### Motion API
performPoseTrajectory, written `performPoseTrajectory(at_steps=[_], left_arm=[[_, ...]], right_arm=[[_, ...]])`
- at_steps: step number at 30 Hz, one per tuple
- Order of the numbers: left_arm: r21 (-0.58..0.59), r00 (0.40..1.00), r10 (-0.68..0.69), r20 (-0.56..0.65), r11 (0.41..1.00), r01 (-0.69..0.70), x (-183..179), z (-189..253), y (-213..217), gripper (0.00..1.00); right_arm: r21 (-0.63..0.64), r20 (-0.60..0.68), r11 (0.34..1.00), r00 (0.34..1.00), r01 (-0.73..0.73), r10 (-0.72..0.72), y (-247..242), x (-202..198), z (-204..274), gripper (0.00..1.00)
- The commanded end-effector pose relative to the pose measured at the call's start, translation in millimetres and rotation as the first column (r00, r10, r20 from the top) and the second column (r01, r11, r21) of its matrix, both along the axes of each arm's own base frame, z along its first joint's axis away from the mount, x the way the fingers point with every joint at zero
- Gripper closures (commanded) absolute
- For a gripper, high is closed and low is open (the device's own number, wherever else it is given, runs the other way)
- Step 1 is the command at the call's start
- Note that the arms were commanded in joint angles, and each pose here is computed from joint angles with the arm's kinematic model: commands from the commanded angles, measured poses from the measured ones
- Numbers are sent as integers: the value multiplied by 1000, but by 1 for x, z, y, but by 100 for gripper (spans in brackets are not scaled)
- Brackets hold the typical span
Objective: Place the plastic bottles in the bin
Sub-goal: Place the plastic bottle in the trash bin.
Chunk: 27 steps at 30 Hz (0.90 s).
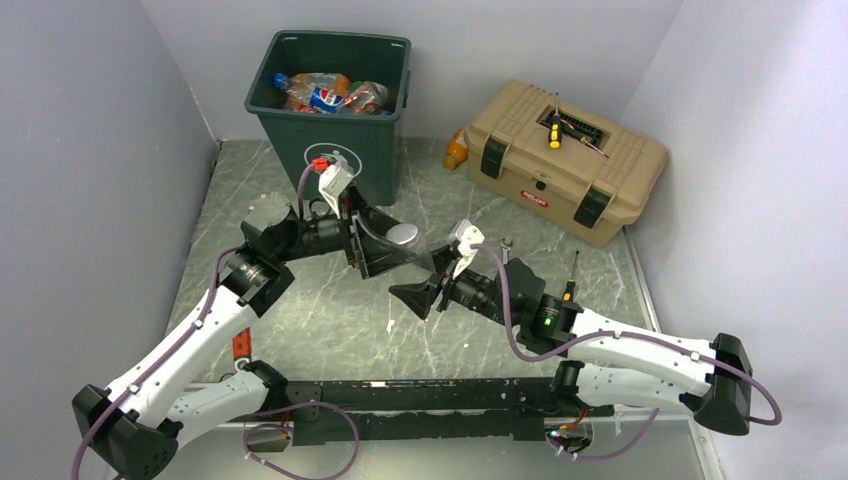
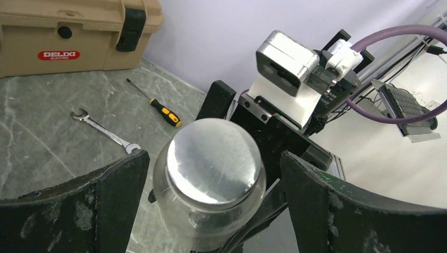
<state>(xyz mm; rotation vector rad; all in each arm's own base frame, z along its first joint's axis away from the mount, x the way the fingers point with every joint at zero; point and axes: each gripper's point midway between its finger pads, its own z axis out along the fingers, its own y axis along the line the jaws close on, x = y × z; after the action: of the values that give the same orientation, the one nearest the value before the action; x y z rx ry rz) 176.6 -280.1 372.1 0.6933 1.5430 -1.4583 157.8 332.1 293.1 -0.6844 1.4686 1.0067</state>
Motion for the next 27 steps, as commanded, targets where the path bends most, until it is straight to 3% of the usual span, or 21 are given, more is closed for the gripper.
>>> performPoseTrajectory(at_steps=[1, 3, 6, 13, 15, 18, 19, 23, 27], left_arm=[[-4, 999, -19, 48, 1000, 19, -3, 3, -6, 1], [3, 999, -22, 46, 1000, 22, -3, 1, -9, 1], [-2, 998, -35, 58, 999, 35, -5, 0, -13, 12], [7, 997, -47, 65, 999, 47, -4, -2, -17, 59], [8, 997, -37, 71, 999, 36, -3, -1, -17, 75], [20, 993, 37, 109, 999, -39, 7, 6, -12, 97], [29, 988, 94, 120, 995, -99, 15, 7, -7, 100], [38, 914, 373, 157, 923, -383, 51, 49, 22, 100], [-19, 778, 544, 314, 823, -568, 82, 126, 47, 100]], right_arm=[[73, 37, 997, 999, 12, -15, 2, 4, 25, 67], [73, 35, 997, 999, 10, -13, 3, 4, 25, 67], [73, 32, 997, 999, 9, -11, 3, 3, 25, 66], [85, 26, 996, 999, 16, -19, -2, 3, 29, 60], [82, 16, 996, 1000, 18, -19, -3, 2, 29, 46], [80, -11, 997, 1000, 24, -23, -5, 1, 33, 8], [74, -20, 997, 999, 34, -32, -8, 2, 36, 1], [14, -49, 995, 994, 99, -99, -29, 4, 49, 0], [29, -39, 987, 987, 158, -157, -62, 0, 62, 0]])
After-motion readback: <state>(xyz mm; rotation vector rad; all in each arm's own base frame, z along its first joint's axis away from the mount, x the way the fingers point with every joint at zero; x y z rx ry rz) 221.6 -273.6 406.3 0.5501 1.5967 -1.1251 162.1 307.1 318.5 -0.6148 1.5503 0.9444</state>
